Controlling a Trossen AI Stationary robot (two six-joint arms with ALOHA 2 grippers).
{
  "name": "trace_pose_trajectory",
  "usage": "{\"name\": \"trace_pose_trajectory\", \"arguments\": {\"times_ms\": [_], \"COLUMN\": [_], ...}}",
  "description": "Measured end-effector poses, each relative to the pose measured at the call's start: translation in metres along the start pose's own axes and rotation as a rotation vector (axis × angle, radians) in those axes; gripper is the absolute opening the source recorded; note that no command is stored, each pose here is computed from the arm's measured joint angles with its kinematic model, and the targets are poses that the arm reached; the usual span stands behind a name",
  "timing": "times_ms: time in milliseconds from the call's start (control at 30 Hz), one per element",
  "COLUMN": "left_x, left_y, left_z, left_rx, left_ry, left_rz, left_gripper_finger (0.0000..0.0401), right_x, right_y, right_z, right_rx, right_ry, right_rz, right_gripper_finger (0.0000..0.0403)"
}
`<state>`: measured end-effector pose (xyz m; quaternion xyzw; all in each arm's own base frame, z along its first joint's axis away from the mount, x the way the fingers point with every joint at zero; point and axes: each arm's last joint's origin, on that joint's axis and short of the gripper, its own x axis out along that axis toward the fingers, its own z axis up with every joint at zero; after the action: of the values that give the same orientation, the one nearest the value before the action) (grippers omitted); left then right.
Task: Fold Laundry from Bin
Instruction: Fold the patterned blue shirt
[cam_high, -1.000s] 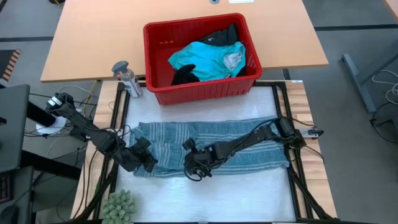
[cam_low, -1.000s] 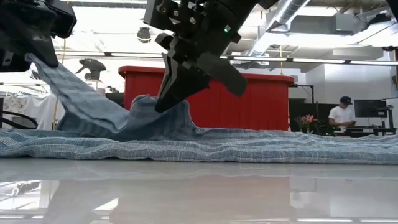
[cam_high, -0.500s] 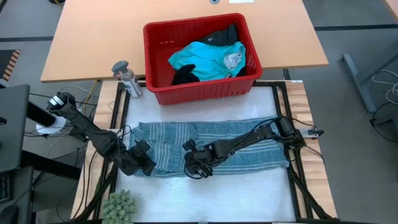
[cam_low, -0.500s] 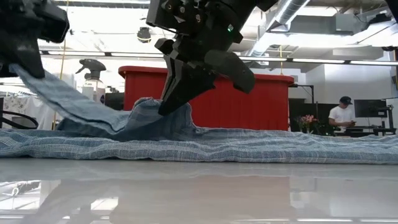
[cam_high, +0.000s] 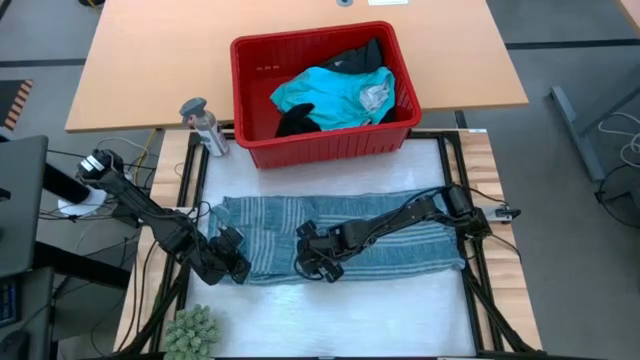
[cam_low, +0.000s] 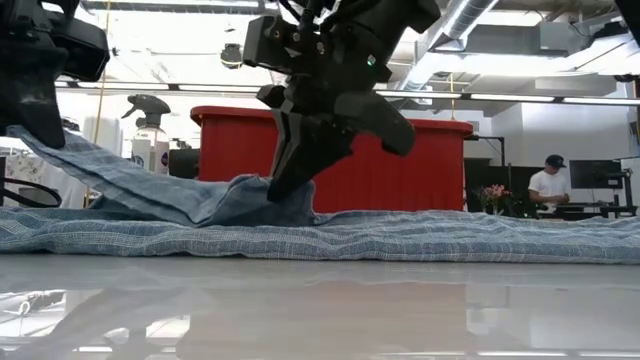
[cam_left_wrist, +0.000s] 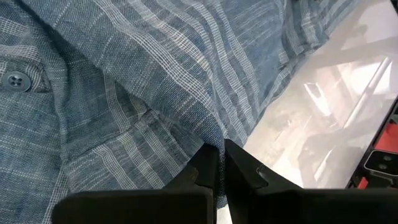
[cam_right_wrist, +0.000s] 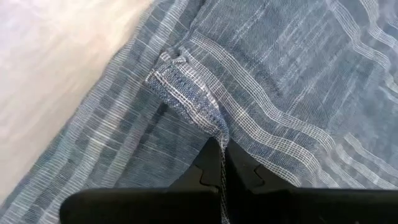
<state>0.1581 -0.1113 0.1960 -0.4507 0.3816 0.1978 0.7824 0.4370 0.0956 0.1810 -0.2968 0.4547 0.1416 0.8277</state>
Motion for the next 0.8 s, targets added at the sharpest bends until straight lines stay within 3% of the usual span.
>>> {"name": "trace_pose_trajectory", "arguments": {"times_ms": [800], "left_x": [0.0049], "left_y": [-0.0006], "left_z": [0.0004], "left_rx": [-0.068], "left_ry": [-0.062], "left_rz": [-0.017], "left_gripper_finger": [0.0], "right_x": [0.0006], "right_y": [-0.0035], "right_z": [-0.0001], "right_rx": [0.009], "right_ry": [-0.023], "right_rz": [0.013], "right_gripper_finger": [0.0025]}}
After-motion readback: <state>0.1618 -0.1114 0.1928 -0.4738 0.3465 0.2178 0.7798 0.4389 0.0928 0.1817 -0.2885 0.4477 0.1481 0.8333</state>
